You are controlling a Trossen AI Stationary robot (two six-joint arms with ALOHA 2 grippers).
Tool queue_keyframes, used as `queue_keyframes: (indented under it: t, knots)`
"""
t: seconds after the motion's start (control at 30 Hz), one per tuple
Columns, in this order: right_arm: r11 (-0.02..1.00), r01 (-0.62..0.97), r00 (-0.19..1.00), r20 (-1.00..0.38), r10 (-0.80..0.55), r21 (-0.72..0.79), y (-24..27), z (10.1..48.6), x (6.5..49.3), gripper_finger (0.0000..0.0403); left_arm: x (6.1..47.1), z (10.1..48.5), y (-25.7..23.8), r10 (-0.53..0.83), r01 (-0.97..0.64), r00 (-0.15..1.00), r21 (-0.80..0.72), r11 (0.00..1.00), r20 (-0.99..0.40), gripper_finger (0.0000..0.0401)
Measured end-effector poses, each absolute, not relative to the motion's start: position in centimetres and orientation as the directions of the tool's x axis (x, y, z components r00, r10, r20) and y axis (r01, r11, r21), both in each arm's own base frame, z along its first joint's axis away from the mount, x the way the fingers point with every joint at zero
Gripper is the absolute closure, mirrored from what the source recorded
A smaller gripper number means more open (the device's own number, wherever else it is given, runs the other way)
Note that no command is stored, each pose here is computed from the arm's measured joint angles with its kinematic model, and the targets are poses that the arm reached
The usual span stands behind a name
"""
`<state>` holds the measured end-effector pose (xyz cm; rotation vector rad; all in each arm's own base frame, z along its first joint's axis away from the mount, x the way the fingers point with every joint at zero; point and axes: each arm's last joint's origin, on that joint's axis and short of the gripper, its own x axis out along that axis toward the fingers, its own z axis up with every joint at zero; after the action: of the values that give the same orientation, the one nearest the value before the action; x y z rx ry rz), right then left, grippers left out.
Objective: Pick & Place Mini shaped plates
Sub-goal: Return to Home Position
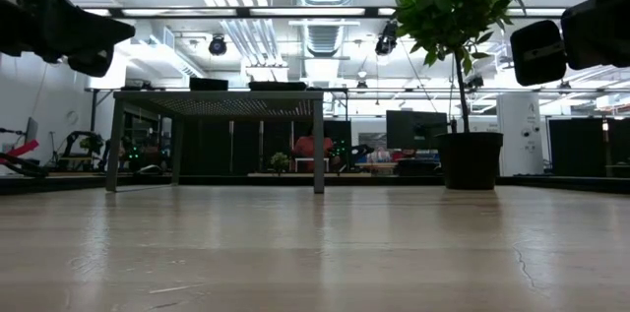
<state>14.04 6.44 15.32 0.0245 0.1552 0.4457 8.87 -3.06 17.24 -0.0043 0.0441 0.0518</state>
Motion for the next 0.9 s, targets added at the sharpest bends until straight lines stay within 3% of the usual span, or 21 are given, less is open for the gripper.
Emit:
queue_keyframes:
  t: [0.9]
  knots:
    - [0.903,-0.428,0.891,-0.145,0.43,0.048,6.44,15.32,14.04,0.0394,8.87,17.22,-3.06,0.052,-0.052,0.998,-0.003,0.999,-0.046,0.0401]
